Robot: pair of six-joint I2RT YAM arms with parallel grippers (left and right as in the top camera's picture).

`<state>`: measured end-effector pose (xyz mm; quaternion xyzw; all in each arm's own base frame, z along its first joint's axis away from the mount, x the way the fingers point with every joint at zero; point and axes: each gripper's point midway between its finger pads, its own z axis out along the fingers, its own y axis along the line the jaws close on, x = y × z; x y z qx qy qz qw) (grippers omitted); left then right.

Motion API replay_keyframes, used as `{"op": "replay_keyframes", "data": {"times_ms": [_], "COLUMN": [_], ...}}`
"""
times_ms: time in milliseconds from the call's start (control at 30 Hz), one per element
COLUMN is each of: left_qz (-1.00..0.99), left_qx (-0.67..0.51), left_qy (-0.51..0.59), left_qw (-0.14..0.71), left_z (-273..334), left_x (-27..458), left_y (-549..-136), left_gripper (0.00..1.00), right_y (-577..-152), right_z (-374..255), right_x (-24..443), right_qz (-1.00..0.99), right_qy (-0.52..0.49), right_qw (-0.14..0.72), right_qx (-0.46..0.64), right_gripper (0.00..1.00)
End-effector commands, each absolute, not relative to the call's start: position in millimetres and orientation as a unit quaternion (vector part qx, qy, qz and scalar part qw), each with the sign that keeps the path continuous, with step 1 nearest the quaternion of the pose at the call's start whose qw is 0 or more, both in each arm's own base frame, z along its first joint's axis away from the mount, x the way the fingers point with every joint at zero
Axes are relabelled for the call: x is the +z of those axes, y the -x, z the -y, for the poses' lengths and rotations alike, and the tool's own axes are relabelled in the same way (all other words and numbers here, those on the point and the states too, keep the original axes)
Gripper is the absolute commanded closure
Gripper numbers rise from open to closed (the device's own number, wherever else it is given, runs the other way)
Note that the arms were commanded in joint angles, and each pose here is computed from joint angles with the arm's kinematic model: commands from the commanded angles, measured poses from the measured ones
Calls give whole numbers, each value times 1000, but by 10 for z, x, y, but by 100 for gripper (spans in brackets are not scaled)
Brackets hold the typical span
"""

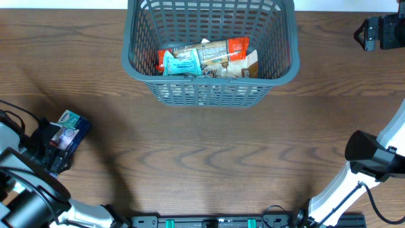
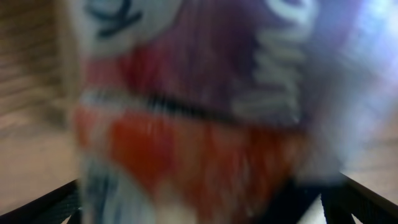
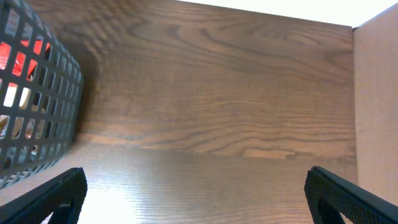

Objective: Pack container
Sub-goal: 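Lower the left gripper and grasp the tissue box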

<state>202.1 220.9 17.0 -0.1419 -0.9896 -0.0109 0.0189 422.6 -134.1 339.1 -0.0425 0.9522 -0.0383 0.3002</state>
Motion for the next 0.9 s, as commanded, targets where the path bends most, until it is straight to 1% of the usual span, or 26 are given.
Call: {"op": "replay_keyframes", "data": {"times_ms": [0, 67, 133, 167, 233, 300, 333, 400, 433, 533, 567, 600, 633, 667, 733, 767, 800, 833, 867], "left_qz": [989, 989, 990, 991, 992, 995, 995, 996, 997, 995, 994, 993, 991, 989, 985, 982, 978, 973, 969], "left_qx": [11, 17, 27, 31, 43, 55, 58, 68, 74, 91, 98, 103, 110, 114, 122, 127, 133, 135, 136], "left_qy": [146, 144, 141, 133, 119, 87, 80, 53, 31, -14, -30, -48, -63, -77, -102, -121, -141, -163, -184], "left_qw": [13, 12, 11, 10, 6, -5, -7, -17, -22, -36, -41, -44, -48, -53, -63, -71, -80, -87, -92], "left_z": [-2167, -2156, -2127, -2115, -2075, -2030, -2022, -1985, -1965, -1912, -1888, -1875, -1857, -1848, -1838, -1836, -1834, -1842, -1857], "left_x": [49, 5, -32, -51, -79, -88, -87, -81, -78, -66, -59, -55, -49, -44, -34, -26, -16, -11, 0], "left_y": [-2033, -2042, -2048, -2052, -2064, -2103, -2112, -2150, -2171, -2230, -2254, -2270, -2292, -2315, -2370, -2411, -2459, -2504, -2548], "left_gripper": [0, 1, 6, 11, 25, 36, 39, 54, 58, 60, 64, 64, 69, 76, 80, 85, 87, 93, 94], "right_y": [-4229, -4235, -4241, -4244, -4245, -4245, -4245, -4245, -4245, -4245, -4245, -4245, -4245, -4245, -4245, -4245, -4246, -4246, -4247], "right_z": [1297, 1278, 1265, 1254, 1250, 1250, 1250, 1250, 1250, 1250, 1250, 1250, 1250, 1250, 1250, 1250, 1250, 1250, 1251], "right_x": [3389, 3392, 3393, 3393, 3393, 3393, 3393, 3393, 3393, 3393, 3393, 3393, 3393, 3393, 3393, 3393, 3394, 3394, 3395], "right_qz": [-952, -951, -951, -951, -951, -951, -951, -951, -951, -951, -951, -951, -951, -951, -951, -951, -951, -951, -951], "right_qy": [47, 49, 50, 52, 52, 52, 52, 52, 52, 52, 52, 52, 52, 52, 52, 52, 52, 52, 52], "right_qw": [302, 304, 305, 305, 305, 305, 305, 305, 305, 305, 305, 305, 305, 305, 305, 305, 305, 305, 305], "right_qx": [-25, -21, -21, -20, -20, -20, -20, -20, -20, -20, -20, -20, -20, -20, -20, -20, -20, -20, -20], "right_gripper": [1, 1, 1, 1, 1, 1, 1, 1, 1, 1, 1, 1, 1, 1, 1, 1, 1, 1, 1]}}
